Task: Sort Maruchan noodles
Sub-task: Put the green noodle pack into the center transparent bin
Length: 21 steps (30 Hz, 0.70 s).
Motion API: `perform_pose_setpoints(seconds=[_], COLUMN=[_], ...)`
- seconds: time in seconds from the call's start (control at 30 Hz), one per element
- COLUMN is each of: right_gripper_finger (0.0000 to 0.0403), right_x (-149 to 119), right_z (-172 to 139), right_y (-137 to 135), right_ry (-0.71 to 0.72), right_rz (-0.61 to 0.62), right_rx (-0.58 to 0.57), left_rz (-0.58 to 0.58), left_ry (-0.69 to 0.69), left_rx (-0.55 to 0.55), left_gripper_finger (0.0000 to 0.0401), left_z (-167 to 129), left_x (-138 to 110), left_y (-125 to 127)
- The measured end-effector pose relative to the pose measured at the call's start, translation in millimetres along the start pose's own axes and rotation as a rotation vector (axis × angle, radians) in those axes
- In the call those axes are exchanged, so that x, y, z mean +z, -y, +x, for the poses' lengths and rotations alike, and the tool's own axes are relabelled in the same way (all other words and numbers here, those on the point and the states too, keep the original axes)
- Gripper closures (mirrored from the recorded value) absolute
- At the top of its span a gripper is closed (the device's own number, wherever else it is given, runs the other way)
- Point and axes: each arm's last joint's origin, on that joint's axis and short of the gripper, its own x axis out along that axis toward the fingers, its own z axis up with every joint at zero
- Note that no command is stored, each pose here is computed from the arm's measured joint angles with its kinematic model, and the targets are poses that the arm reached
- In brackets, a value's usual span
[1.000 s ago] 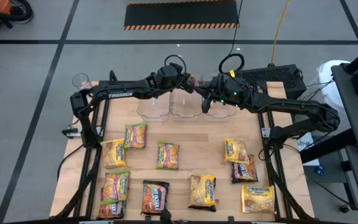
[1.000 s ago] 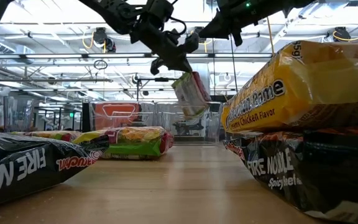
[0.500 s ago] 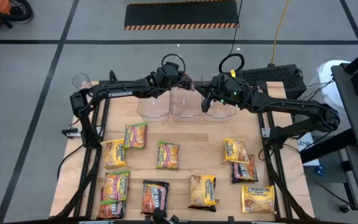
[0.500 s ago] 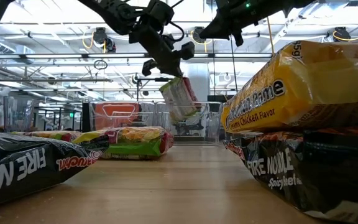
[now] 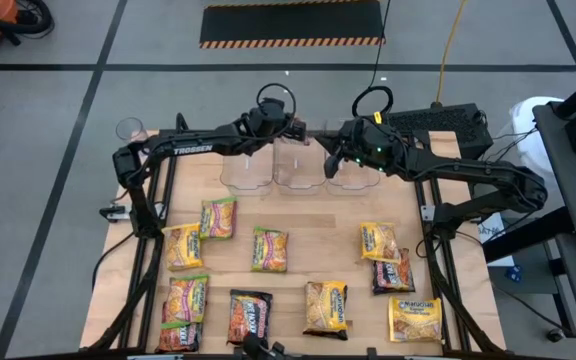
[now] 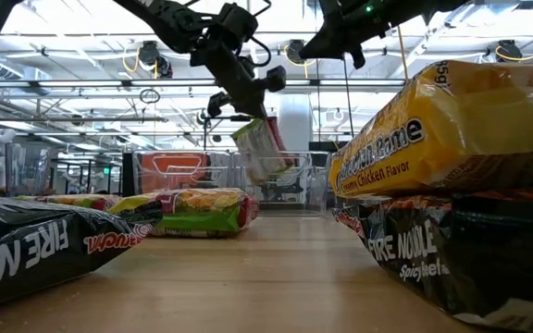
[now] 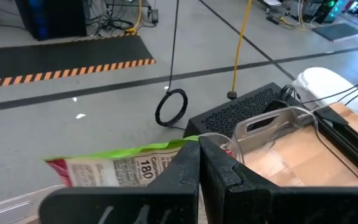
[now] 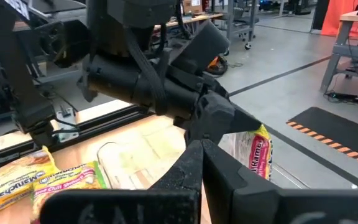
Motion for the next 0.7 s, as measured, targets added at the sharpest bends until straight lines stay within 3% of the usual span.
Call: perform_pose_setpoints(seconds=[0.43,0.7], right_gripper_finger=[0.0403,0.0403], right_x=[23,22], right_z=[-44,-47], right_y=[6,7], right_ry=[0.068,0.052], right_rz=[-0.047,-0.058], right_rx=[-0.046,-0.048], left_rz=[-0.059,-0.094], left_ry=[-0.079,-0.071], left_rx=[-0.008,0.018], left_gripper_finger=[0.0401,0.0401], left_z=[26,30], left_x=[-27,-29], left_y=[-1,-5])
